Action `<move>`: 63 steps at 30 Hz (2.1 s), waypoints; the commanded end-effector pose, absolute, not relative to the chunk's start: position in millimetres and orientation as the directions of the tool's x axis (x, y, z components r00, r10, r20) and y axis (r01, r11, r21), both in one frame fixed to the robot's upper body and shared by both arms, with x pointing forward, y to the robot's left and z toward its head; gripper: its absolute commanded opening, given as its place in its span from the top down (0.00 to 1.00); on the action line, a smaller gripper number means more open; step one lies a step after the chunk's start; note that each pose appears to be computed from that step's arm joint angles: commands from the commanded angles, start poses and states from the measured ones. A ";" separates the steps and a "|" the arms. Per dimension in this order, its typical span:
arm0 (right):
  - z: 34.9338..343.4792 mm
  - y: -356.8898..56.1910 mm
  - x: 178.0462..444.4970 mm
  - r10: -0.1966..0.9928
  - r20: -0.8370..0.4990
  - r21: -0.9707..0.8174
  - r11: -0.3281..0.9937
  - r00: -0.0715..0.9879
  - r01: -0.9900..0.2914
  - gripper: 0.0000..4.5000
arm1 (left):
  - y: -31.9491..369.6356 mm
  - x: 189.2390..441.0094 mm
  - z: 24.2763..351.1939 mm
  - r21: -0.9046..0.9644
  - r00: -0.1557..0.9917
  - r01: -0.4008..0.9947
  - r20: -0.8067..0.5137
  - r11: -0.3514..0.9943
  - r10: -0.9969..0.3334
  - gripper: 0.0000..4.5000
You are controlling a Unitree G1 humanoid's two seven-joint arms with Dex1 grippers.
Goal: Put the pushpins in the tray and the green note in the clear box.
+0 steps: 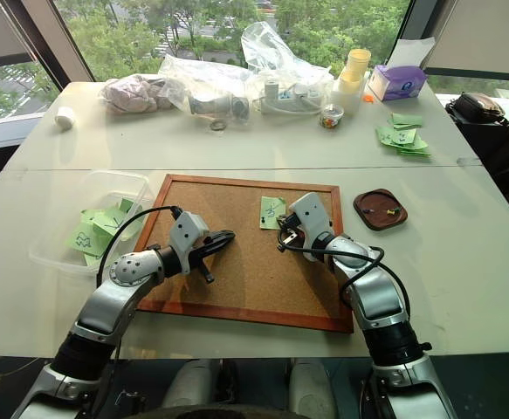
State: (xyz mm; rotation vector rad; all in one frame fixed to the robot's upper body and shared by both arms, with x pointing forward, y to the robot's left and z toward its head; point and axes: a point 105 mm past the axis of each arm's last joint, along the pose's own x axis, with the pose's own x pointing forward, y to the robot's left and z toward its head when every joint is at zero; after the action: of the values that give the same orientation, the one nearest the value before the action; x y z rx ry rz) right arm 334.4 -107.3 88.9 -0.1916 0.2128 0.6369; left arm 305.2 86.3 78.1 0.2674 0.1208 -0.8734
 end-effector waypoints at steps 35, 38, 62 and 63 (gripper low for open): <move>113.9 -285.3 355.0 -0.041 -0.149 0.135 0.989 0.988 0.061 0.99 | 79.4 302.5 48.8 0.098 0.636 0.764 -0.274 0.637 -0.721 1.00; 114.0 -285.6 355.4 -0.039 -0.151 0.133 0.989 0.988 0.059 0.99 | 78.8 302.6 48.9 0.098 0.636 0.765 -0.273 0.637 -0.722 1.00; 148.7 -253.1 350.7 0.130 -0.079 0.029 0.991 0.988 -0.128 0.01 | 75.9 301.4 47.5 0.094 0.627 0.773 -0.270 0.628 -0.731 1.00; 147.9 -241.9 349.7 0.182 -0.086 0.020 0.983 0.979 -0.181 0.01 | 75.9 301.3 47.4 0.094 0.627 0.772 -0.270 0.628 -0.731 1.00</move>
State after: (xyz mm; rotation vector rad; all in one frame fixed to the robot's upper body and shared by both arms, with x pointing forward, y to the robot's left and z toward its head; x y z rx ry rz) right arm 351.5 -261.5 132.9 0.0484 0.1328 0.0885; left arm 307.8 77.7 73.4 0.2169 0.1155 -0.8632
